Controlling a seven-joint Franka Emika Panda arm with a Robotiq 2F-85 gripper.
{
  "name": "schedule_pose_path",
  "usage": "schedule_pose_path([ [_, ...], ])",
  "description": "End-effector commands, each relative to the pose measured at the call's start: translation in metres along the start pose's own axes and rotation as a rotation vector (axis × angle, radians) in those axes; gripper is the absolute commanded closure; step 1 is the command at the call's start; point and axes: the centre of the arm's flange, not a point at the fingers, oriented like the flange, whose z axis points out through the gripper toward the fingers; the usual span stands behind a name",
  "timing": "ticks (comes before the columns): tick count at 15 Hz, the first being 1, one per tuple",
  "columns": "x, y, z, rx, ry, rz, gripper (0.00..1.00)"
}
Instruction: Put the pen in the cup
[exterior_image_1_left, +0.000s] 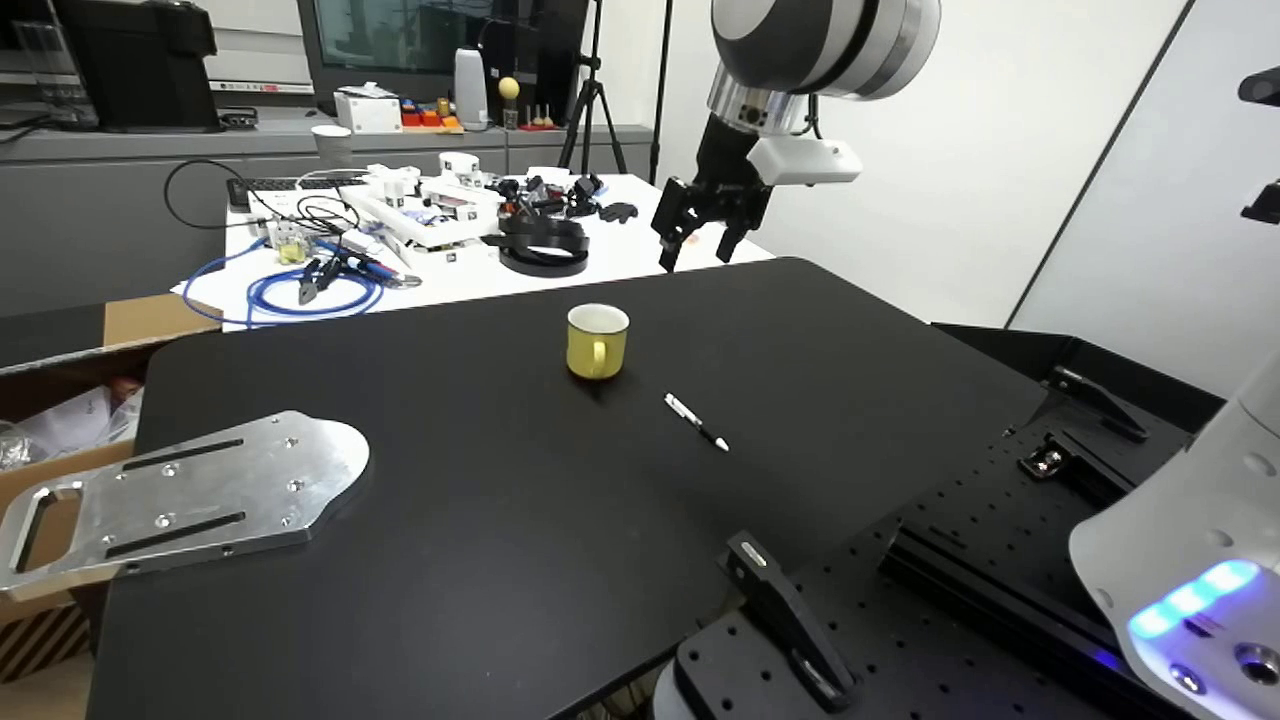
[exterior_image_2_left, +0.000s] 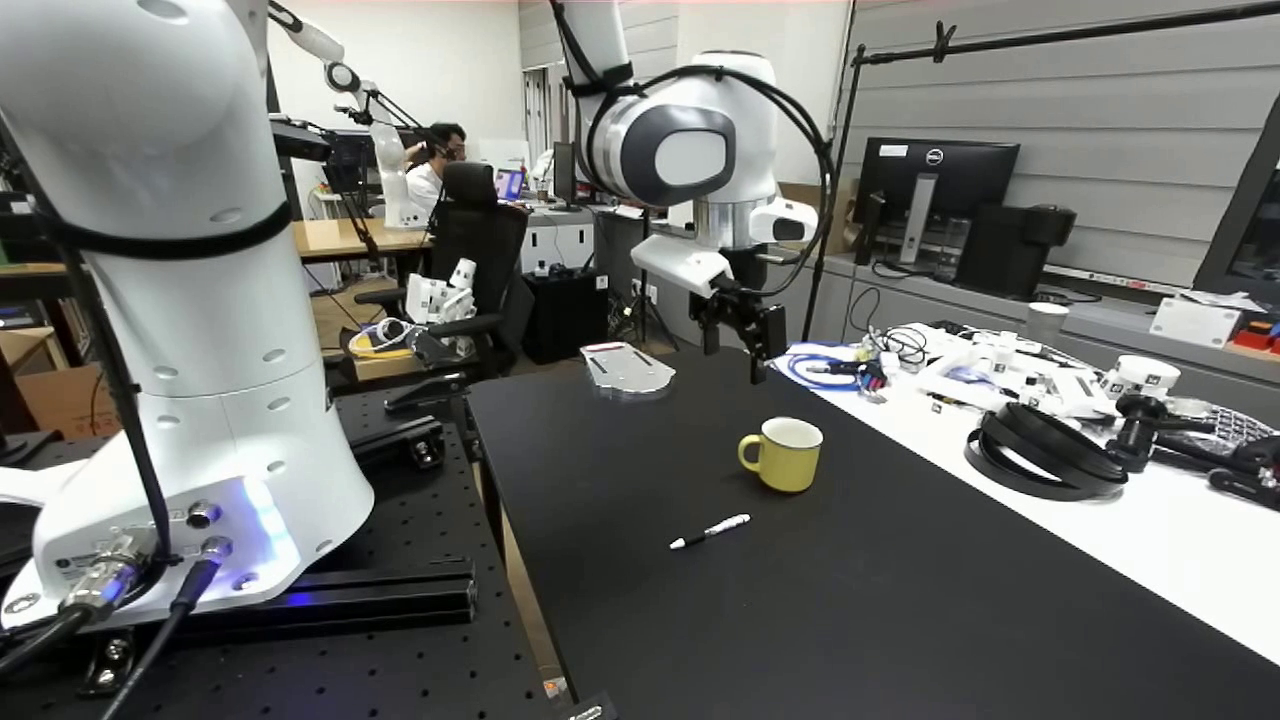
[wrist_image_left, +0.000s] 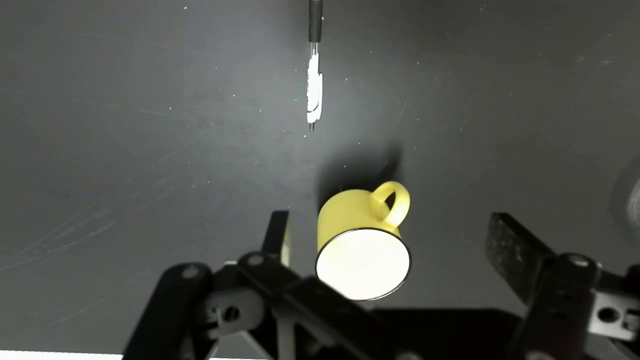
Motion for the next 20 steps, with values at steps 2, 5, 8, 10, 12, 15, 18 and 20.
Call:
schedule_pose_path([
  [2,-0.01,0.0,0.048,-0.013,-0.034,0.017,0.0],
  [5,-0.029,-0.005,0.087,-0.027,-0.048,0.016,0.0],
  [8,-0.046,-0.002,0.119,-0.029,-0.044,0.035,0.0],
  [10,-0.052,0.004,0.138,-0.044,-0.037,0.049,0.0],
  [12,-0.055,0.013,0.157,-0.048,-0.035,0.055,0.0],
  [15,-0.052,0.023,0.185,-0.045,-0.051,0.072,0.0],
  [18,-0.048,0.028,0.211,-0.033,-0.07,0.088,0.0],
  [20,-0.047,0.028,0.225,-0.023,-0.077,0.094,0.0],
])
